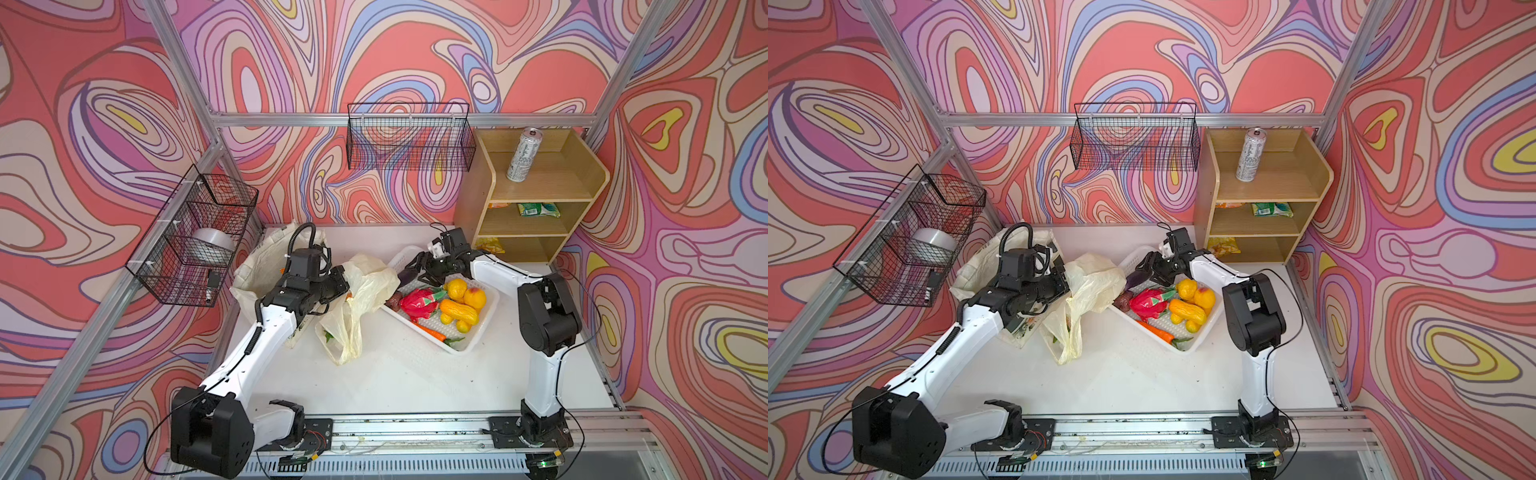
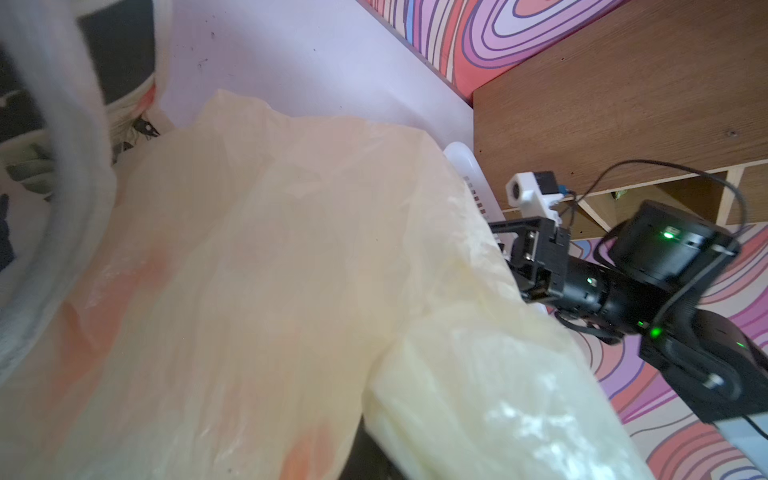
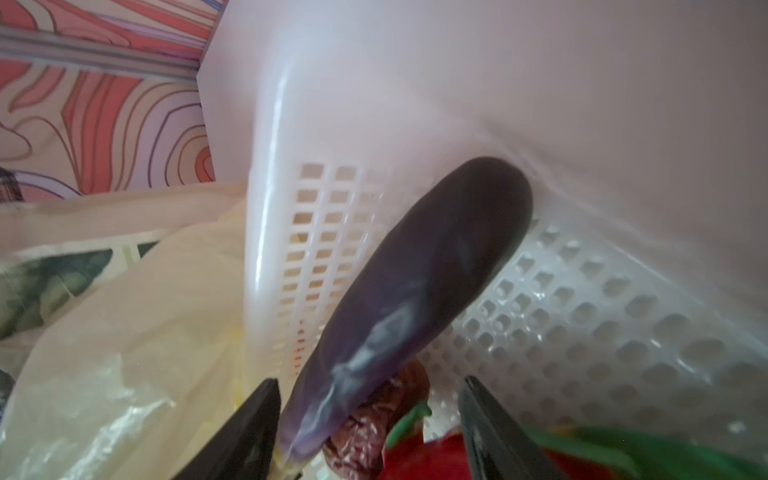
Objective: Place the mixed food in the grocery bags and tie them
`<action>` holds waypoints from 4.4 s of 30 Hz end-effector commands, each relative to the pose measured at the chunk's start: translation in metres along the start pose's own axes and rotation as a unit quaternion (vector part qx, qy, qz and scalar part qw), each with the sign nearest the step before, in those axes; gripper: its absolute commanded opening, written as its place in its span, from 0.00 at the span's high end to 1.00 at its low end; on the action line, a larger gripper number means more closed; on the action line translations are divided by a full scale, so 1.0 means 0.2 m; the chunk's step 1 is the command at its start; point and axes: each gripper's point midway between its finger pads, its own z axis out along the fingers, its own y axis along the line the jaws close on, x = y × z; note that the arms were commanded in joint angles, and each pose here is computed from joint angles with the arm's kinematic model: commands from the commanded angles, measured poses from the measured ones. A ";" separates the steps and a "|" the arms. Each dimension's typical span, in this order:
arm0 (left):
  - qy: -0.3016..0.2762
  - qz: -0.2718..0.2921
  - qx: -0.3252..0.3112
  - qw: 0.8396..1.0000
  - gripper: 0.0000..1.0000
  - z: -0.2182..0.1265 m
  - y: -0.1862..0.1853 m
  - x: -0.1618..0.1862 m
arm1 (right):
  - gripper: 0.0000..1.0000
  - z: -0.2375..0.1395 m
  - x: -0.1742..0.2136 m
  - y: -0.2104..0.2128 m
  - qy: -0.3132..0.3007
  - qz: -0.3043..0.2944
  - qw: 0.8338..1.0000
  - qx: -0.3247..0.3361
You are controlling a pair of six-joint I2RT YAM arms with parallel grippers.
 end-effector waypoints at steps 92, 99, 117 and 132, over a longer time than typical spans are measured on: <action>-0.060 -0.014 -0.037 0.997 1.00 -0.20 0.04 -0.20 | 1.00 -0.23 -0.33 0.55 -0.238 -0.405 0.875 0.116; -0.053 -0.022 -0.027 0.998 1.00 -0.17 0.02 -0.21 | 1.00 -0.46 -0.35 0.74 -0.287 -0.403 0.865 0.080; -0.016 0.027 0.016 0.999 1.00 -0.15 -0.33 -0.13 | 1.00 -1.25 0.08 1.44 -0.304 -0.333 0.848 -0.279; 0.044 0.026 0.038 0.998 1.00 0.05 -0.54 -0.02 | 1.00 -1.23 0.35 1.48 -0.292 -0.276 0.832 -0.382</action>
